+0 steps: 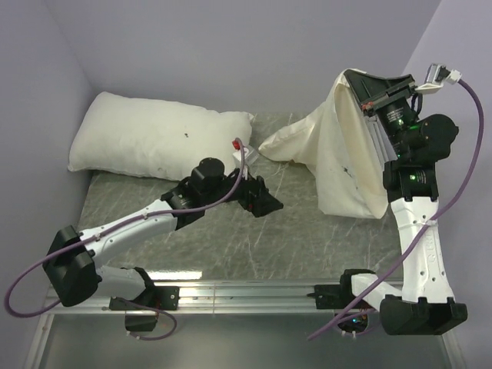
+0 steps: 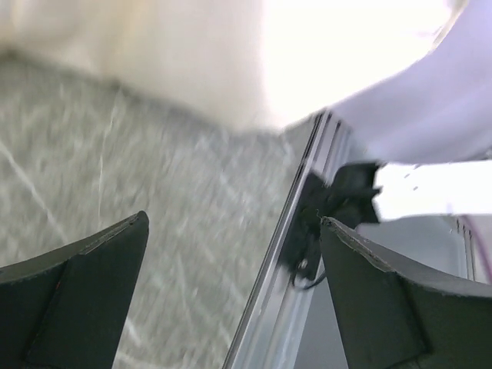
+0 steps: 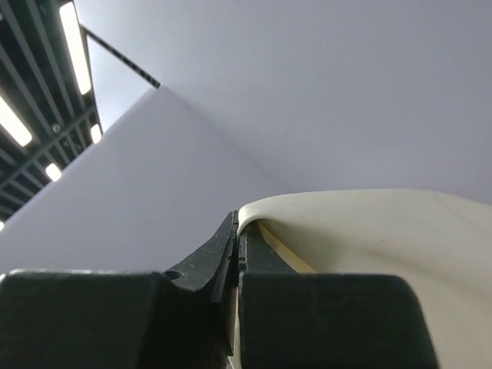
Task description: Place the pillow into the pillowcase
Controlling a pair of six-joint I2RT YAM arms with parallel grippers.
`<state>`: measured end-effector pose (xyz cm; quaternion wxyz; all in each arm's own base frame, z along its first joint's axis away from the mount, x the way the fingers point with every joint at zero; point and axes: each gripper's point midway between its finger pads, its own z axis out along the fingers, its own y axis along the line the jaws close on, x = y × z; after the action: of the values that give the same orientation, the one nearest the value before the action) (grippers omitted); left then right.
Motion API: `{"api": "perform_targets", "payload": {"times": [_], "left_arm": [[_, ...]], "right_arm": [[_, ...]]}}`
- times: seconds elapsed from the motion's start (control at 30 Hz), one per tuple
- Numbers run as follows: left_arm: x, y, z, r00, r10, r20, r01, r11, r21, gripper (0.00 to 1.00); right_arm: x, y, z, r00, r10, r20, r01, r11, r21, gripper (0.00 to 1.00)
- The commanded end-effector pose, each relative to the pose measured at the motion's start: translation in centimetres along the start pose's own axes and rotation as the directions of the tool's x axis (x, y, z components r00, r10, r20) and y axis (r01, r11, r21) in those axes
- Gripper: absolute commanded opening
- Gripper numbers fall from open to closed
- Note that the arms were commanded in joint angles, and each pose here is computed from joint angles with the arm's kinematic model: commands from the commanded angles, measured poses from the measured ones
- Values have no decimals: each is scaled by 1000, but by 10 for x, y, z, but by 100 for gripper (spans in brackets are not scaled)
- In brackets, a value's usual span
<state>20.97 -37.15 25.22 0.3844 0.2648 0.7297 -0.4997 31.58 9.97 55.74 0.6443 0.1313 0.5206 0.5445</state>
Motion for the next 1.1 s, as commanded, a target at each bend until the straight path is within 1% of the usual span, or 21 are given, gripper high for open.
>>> {"api": "perform_targets", "payload": {"times": [0.0,0.13,0.17,0.23,0.27,0.3,0.33,0.37,0.4,0.47,0.5,0.53,0.57,0.63,0.67,0.77,0.83,0.93,0.97,1.03,1.07], "left_arm": [[-34,-13,1,997,16,74,-15,1000,-11,99],[-46,25,0,992,60,111,-43,988,-150,99],[-51,46,-1,990,69,122,-42,976,-213,98],[-69,79,-4,981,149,124,-97,931,-351,89],[-68,104,1,982,164,92,-114,907,-406,85],[-71,117,3,969,243,52,-196,877,-439,85],[-83,122,6,958,282,43,-233,860,-454,87],[-78,145,14,958,286,-1,-252,844,-474,89],[-86,143,21,943,332,-19,-309,854,-419,93],[-70,174,32,944,318,-88,-327,871,-366,93],[-75,175,38,935,341,-91,-352,882,-313,93],[-64,169,44,928,352,-122,-369,911,-181,92],[-43,179,53,929,327,-173,-352,925,-145,91],[-24,167,60,913,365,-182,-370,929,6,91],[-25,160,65,906,400,-140,-396,916,56,93],[2,147,70,900,411,-143,-388,908,160,93],[13,142,77,888,431,-159,-400,896,191,93],[25,158,92,878,437,-193,-417,899,138,92],[31,180,100,874,428,-229,-428,902,49,89],[20,194,111,871,434,-230,-451,892,-26,82],[26,209,116,879,402,-258,-432,899,-74,65]], "right_arm": [[-40,30,13,987,0,161,8,999,-48,0],[-47,74,21,994,-3,112,22,986,-164,0],[-50,94,18,994,-14,107,36,978,-207,0],[-44,102,15,996,-46,72,61,974,-220,0],[-43,108,10,996,-63,65,77,971,-225,0],[-39,108,8,995,-79,54,89,971,-222,0],[-35,106,5,993,-113,45,121,969,-217,0],[-27,104,-2,991,-131,17,132,967,-219,0],[-23,102,-5,989,-147,5,145,966,-215,0],[-11,97,-15,980,-195,-34,184,960,-211,0],[-9,96,-19,976,-213,-39,200,958,-207,0],[-7,93,-22,969,-242,-42,229,952,-202,0],[-5,95,-29,965,-261,-41,247,947,-205,0],[-4,92,-33,955,-292,-43,279,941,-191,0],[-4,95,-37,951,-306,-43,292,936,-198,0],[-4,99,-42,939,-341,-45,326,924,-200,0],[-4,102,-44,936,-350,-47,334,920,-204,0],[-5,102,-45,935,-349,-58,331,921,-207,0],[-7,105,-46,933,-355,-54,337,918,-209,0],[-7,109,-49,928,-367,-59,347,912,-218,0],[-10,109,-52,923,-380,-53,361,908,-213,0]]}}
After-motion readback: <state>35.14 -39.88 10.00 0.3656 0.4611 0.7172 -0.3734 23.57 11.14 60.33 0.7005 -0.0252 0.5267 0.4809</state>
